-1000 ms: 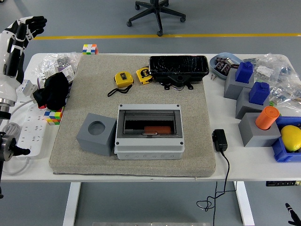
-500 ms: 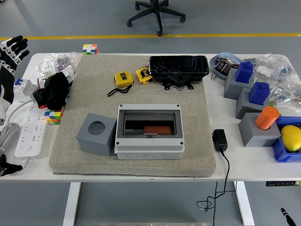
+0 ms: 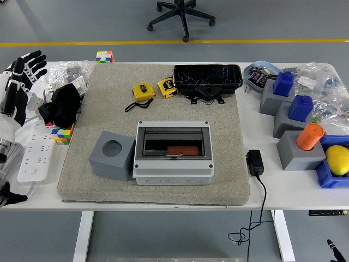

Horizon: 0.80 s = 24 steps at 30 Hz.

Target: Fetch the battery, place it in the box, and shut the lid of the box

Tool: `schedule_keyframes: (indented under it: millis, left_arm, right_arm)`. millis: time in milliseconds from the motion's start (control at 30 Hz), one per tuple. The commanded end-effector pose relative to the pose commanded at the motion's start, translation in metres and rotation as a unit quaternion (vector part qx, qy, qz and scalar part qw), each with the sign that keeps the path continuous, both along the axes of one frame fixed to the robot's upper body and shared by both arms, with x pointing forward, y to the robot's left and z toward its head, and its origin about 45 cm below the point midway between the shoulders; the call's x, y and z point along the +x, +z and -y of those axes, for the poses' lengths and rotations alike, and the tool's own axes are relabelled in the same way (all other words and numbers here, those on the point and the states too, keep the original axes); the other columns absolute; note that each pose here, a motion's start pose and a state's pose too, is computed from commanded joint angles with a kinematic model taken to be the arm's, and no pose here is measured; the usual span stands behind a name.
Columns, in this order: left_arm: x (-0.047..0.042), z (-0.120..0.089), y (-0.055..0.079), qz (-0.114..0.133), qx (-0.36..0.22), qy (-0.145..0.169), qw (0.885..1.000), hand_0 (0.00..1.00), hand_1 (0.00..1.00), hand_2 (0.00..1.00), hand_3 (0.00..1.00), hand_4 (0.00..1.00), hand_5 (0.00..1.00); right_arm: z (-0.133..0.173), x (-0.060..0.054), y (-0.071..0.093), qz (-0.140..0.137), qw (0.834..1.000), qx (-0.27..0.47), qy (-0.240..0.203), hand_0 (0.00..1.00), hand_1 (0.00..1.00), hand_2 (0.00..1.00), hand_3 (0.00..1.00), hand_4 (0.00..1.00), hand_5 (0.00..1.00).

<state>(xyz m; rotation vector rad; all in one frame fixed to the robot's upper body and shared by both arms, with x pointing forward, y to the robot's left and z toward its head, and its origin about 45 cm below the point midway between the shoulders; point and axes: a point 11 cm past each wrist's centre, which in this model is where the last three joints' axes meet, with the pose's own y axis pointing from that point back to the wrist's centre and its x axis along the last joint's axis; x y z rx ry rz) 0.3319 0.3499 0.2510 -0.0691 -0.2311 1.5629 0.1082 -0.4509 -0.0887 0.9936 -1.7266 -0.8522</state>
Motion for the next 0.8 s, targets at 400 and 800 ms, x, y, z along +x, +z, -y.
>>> schedule_keyframes:
  millis: [400, 800]
  left_arm:
    - [0.0051, 0.013, -0.005, -0.005, -0.01, -0.003, 1.0, 0.824, 0.884, 0.84, 0.808, 0.998, 0.747]
    - [0.0099, 0.022, 0.0, -0.003, 0.019, -0.009, 1.0, 0.816, 0.873, 0.814, 0.78, 0.998, 0.762]
  right_arm:
    - [0.013, -0.011, 0.003, -0.008, 0.999, -0.011, 0.032, 0.83, 0.805, 0.78, 0.818, 0.998, 0.969]
    - [0.009, -0.01, 0.001, -0.005, 1.0, -0.007, 0.026, 0.83, 0.807, 0.78, 0.819, 0.998, 0.968]
